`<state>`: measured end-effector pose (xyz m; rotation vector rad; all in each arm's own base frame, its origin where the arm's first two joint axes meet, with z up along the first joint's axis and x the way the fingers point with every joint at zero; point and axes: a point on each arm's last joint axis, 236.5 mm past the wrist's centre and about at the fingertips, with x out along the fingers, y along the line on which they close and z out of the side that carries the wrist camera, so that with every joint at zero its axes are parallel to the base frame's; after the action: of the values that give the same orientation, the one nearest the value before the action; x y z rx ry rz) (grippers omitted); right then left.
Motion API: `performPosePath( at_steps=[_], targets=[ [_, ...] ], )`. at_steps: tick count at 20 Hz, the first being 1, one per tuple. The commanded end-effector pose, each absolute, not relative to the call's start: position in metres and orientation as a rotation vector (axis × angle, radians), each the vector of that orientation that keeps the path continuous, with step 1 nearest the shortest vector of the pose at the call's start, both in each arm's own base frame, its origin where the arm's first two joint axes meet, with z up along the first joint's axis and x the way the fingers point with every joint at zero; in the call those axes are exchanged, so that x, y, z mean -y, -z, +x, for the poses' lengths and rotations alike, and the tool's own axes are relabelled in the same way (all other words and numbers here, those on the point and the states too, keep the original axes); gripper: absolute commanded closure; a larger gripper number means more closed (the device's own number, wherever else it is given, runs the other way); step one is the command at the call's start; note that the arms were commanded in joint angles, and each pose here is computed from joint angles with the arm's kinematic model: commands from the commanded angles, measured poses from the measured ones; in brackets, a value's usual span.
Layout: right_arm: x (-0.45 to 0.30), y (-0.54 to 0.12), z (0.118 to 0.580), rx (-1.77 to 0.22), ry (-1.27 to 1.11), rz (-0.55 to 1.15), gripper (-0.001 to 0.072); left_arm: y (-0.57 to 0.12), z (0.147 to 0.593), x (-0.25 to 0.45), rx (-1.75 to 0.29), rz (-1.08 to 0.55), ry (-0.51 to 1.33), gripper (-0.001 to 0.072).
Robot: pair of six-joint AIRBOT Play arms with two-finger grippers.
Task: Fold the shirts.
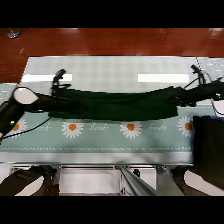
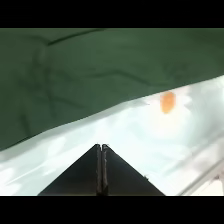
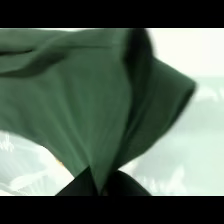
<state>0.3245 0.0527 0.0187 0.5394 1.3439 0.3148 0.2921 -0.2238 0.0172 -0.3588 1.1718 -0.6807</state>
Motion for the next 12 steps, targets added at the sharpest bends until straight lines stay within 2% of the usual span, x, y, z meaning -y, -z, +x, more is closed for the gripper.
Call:
performPosePath(
  at_steps=[1,5,12],
  targets=[
    [-0.054,-0.067,0.274,-1.222,-0.273,0.455,0.0690,-0.021,0.294,0.296,-1.105,-0.302,0.783,0.0690],
    [-0.065,-0.105,0.232,-1.098,-0.239,0.469,0.0690,0.006,0.304,0.381,-1.161,-0.278,0.838,0.0690],
    [-0.072,-0.118,0.221,-1.062,-0.248,0.485,0.0690,0.072,0.229,0.498,-1.443,-0.156,1.014,0.0690]
  ],
)
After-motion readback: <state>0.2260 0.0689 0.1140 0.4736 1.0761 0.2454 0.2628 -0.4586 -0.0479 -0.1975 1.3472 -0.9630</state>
